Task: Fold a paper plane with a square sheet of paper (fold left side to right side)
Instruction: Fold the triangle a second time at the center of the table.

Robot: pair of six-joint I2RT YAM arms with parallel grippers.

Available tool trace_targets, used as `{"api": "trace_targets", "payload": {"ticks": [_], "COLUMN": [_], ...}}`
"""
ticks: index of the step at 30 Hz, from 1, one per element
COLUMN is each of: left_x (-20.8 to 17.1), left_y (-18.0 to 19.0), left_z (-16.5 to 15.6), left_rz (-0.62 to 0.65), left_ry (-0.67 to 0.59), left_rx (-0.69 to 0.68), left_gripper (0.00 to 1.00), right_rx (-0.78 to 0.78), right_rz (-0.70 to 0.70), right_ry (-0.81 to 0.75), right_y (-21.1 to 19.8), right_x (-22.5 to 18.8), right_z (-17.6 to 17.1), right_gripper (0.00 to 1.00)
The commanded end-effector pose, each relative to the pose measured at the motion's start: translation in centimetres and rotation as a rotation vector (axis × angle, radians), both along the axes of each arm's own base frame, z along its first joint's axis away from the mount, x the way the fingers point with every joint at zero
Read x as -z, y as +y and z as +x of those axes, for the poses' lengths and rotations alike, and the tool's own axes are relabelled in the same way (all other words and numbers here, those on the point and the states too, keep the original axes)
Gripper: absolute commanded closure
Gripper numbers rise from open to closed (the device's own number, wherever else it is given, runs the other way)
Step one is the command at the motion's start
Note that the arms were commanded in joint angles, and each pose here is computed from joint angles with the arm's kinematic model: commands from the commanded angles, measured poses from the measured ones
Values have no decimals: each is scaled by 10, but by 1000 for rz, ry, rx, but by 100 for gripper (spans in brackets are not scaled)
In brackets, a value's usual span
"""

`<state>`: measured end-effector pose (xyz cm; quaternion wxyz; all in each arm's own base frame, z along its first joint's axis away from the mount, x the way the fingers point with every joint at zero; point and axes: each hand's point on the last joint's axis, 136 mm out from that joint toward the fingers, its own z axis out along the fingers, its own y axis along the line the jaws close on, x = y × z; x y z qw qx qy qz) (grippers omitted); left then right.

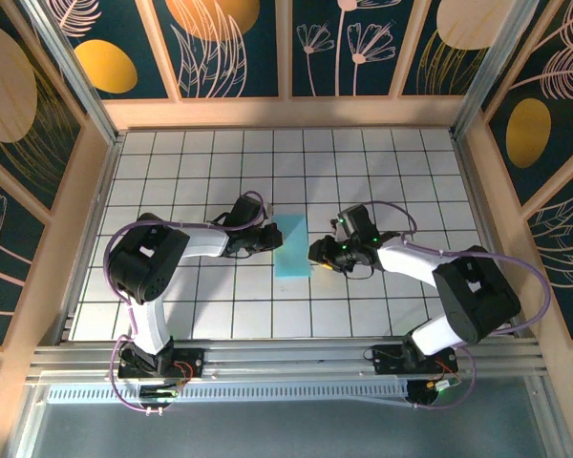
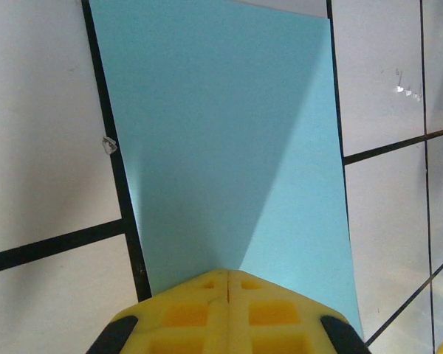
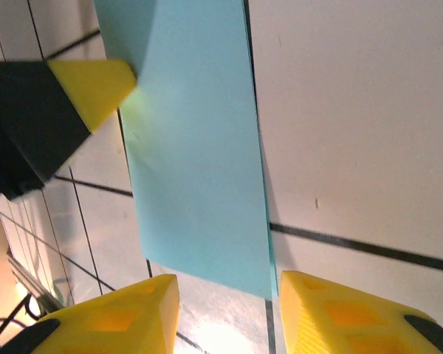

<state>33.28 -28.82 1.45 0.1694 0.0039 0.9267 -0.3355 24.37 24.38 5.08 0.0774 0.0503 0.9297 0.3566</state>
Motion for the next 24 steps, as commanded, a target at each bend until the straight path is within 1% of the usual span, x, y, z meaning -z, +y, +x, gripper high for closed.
{"api": "trace_targets", "payload": {"ticks": [1,13,18,24], "left_x": [15,15,16,16], "left_y": [10,8,8,7], "left_z": [-5,-4,-4,-5], "left_rz": [66,59,58,54], "left_ry": [30,32,33,36], "left_rx": [1,-1,1,1], "left_gripper": [100,100,100,100], "right_rx": [-36,-61,-69,-66], "right_rz": [29,15,35,77], "right_ry": [51,110,117,95], "right_y": [6,15,20,28], "right_x": [5,29,30,21], "right_z": [-12,-24,-25,-17], "right_gripper": [62,63,63,65]}}
